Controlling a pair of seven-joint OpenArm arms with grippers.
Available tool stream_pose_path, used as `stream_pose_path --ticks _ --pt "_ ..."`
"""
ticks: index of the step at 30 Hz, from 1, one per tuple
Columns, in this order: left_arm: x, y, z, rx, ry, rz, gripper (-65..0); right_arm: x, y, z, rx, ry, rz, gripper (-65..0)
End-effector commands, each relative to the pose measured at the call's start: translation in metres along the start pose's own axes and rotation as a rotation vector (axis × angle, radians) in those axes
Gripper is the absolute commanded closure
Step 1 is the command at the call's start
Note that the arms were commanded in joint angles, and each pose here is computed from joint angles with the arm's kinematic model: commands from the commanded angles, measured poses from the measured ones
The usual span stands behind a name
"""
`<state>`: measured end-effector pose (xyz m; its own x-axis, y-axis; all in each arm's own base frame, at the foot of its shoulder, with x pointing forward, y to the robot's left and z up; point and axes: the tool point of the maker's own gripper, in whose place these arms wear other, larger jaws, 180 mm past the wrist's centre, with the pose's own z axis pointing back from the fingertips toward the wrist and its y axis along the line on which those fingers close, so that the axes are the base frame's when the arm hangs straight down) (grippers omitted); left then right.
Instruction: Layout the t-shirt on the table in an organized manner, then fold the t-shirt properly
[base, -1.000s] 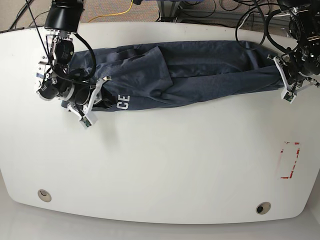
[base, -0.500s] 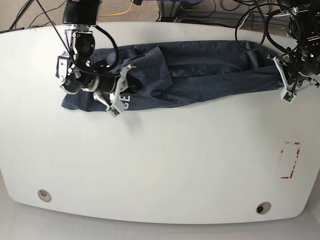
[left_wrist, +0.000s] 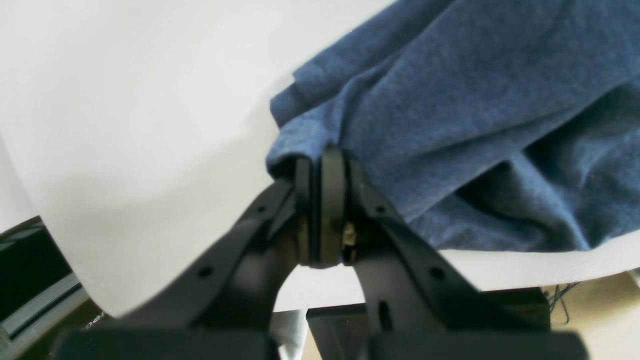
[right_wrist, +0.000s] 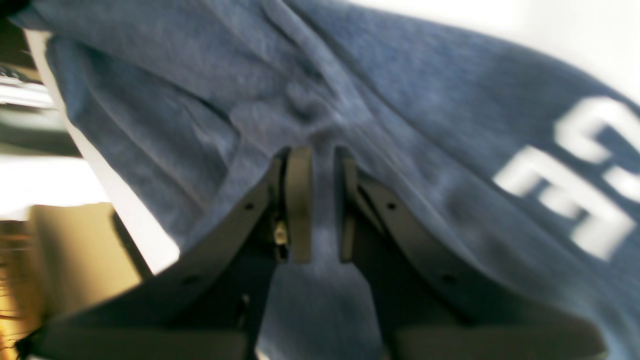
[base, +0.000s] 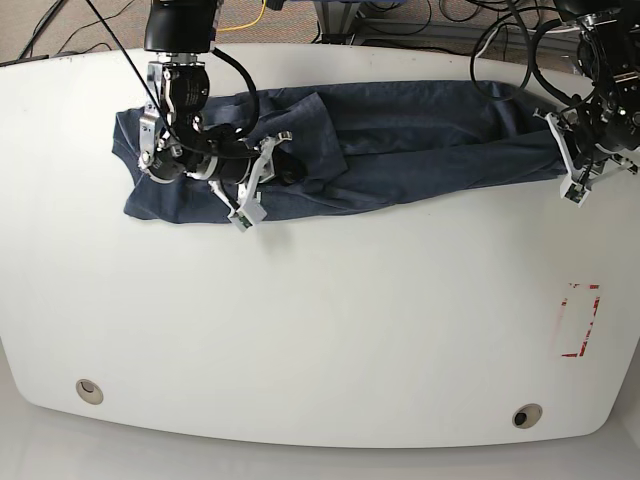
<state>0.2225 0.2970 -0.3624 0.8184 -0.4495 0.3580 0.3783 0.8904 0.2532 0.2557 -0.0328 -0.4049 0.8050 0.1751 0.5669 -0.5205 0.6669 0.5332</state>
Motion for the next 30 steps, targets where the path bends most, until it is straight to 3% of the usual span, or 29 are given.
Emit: stream_pose_path --ticks 1,8,18,30 --pt "0.009 0.005 0.005 0.015 -0.028 -0.016 0.0 0.003 -0.001 -0.005 0.025 -0.031 -0.005 -7.9" --pt "0.009 0.004 0.004 0.011 -0.028 -0.017 0.0 -0.021 -0.006 -0.026 0.064 -0.027 -0.056 -7.8" --pt "0.005 -0.007 0.002 -0.018 0.0 -0.089 0.0 -0.038 -0.033 -0.029 0.033 -0.055 -0.136 -7.8" --pt "-0.022 -0.007 0.005 -0.024 0.075 -0.127 0.0 -0.04 -0.046 -0.025 -0.001 -0.037 -0.129 -7.6"
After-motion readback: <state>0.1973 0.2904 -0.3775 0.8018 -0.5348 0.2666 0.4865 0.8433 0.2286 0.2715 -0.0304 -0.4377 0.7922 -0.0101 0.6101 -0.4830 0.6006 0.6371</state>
